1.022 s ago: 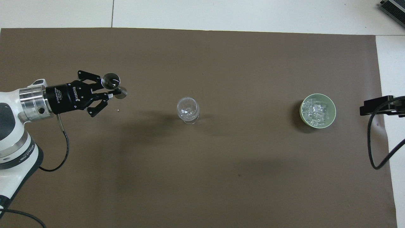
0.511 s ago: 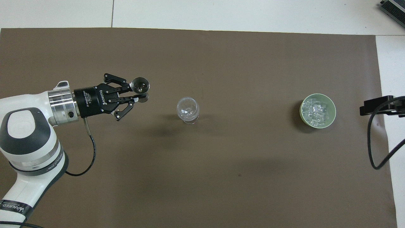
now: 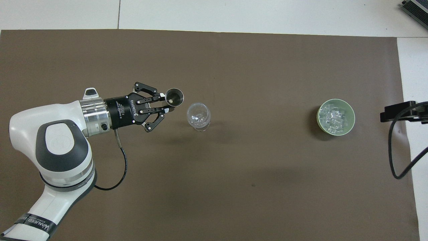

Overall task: Pour wine and add ice with both arms
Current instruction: 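Tilt the jigger over the wine glass with the left gripper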

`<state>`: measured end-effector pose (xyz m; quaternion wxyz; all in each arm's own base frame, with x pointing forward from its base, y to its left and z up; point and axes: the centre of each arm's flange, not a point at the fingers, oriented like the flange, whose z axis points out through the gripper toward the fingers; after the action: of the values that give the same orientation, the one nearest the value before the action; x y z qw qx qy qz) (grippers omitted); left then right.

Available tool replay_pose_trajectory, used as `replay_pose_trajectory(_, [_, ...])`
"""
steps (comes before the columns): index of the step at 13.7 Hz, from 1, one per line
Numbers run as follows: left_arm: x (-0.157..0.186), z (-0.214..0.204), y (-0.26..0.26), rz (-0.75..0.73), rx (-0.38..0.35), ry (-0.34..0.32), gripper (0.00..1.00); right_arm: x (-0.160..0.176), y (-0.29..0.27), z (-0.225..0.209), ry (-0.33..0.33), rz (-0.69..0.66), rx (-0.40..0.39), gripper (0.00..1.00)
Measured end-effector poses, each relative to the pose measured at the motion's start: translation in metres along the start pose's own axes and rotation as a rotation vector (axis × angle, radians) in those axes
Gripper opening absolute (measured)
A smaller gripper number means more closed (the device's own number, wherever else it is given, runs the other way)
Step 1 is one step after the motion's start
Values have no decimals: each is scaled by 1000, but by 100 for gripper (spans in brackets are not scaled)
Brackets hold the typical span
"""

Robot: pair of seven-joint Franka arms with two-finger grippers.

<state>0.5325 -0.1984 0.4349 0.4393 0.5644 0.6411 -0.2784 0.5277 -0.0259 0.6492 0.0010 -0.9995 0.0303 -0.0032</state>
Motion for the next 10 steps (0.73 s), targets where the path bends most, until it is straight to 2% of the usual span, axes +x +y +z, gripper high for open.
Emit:
replay_pose_trajectory(2, [-1,1,-1,39,6,9,22,0,0,0,0,0,0,100])
replay_pose_trajectory(5, [-1,2,-2,111,28,63,22,0,0,0,0,0,0,100])
replay_pose_trajectory(10, [-13,20,-14,211,8,150,22,0,0,0,0,0,0,100])
